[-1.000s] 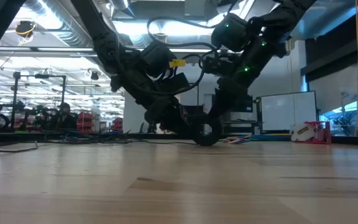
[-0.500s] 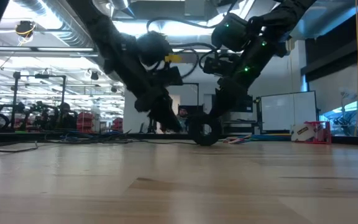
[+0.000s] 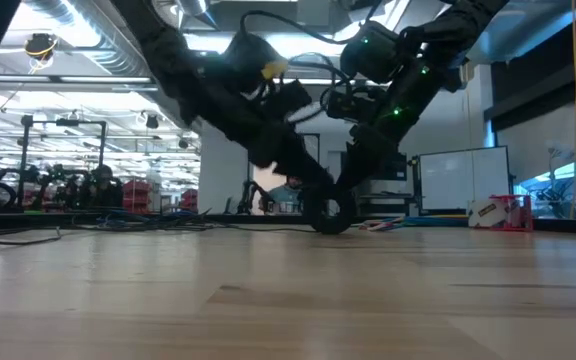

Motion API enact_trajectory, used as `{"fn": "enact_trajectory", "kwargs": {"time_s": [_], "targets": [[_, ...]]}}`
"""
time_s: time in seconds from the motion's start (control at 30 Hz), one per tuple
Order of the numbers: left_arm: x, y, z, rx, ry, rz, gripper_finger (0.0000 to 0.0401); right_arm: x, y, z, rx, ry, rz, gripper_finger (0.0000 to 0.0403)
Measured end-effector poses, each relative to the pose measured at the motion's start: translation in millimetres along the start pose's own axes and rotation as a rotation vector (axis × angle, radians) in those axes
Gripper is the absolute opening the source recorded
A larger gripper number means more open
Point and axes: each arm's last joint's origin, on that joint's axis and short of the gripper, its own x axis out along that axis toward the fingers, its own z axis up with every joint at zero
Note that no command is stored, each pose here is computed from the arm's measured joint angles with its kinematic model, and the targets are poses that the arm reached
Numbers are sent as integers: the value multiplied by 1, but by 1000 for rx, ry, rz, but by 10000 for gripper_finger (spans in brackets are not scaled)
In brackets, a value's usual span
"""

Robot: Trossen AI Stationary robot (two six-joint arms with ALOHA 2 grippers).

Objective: Coiling cords

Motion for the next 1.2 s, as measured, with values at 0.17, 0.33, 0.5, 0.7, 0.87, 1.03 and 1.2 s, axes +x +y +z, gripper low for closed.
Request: {"fn": "enact_trajectory", "kwargs": {"time_s": [0.17, 0.33, 0.5, 0.7, 0.87, 1.03, 1.2], "targets": [[9, 2, -11, 10, 16, 13, 131, 0, 0, 0, 1, 1, 0, 4], [10, 5, -13, 11, 26, 19, 92, 0, 0, 0, 2, -2, 0, 9], [10, 6, -15, 14, 39, 13, 17, 0, 0, 0, 39, 0, 0, 23], [8, 12, -21, -4, 99, 4, 17, -10, -1, 2, 78, 28, 29, 36], [6, 15, -35, -4, 200, -3, 3, -37, -5, 15, 80, 46, 41, 41], [5, 19, -42, -20, 246, -4, 6, -61, -8, 22, 79, 38, 37, 41], [5, 21, -44, -24, 248, -3, 2, -72, -10, 26, 76, 3, 22, 41]]}}
